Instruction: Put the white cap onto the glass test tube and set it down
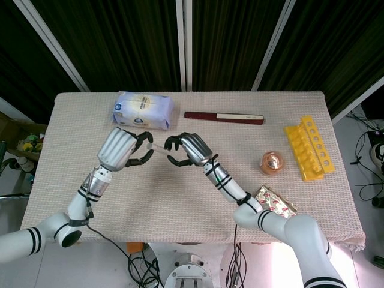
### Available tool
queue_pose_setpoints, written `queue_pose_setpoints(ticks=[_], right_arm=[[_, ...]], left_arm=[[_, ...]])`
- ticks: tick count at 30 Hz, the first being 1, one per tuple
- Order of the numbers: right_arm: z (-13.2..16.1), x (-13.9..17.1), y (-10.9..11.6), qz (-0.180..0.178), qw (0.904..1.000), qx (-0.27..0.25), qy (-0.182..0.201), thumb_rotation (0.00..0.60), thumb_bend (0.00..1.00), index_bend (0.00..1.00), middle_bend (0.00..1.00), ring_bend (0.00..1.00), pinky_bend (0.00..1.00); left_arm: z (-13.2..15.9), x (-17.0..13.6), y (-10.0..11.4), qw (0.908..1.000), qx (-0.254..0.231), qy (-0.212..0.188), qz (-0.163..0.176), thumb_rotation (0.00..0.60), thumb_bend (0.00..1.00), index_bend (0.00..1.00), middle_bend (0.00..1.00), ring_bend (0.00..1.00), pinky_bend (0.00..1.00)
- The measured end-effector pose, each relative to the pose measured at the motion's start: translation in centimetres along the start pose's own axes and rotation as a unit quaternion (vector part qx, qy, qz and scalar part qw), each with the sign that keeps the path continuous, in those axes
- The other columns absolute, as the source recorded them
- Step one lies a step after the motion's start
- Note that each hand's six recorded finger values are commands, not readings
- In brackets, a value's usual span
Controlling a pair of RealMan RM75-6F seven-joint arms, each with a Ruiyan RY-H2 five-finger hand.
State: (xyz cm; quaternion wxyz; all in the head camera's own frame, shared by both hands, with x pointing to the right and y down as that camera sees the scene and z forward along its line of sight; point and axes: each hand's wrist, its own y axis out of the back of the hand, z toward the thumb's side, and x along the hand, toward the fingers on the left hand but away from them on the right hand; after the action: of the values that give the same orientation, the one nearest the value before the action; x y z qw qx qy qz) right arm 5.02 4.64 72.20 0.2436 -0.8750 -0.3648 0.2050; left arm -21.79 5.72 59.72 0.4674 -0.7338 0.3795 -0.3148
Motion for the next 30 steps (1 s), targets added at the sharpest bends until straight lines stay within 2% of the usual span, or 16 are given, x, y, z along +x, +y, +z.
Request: queue_pose_setpoints(ticks=[30], right_arm=[[0.23, -0.07, 0.27, 0.006, 0.9999, -0.004, 0.008, 0.6, 0.63, 0.82, 0.68, 0.53, 0.45]], left_arm=[[0.28, 0.15, -0.07, 0.9998, 0.015, -0.007, -0.009, 0.478, 0.49, 0.62, 0.93, 0.88, 1.0]])
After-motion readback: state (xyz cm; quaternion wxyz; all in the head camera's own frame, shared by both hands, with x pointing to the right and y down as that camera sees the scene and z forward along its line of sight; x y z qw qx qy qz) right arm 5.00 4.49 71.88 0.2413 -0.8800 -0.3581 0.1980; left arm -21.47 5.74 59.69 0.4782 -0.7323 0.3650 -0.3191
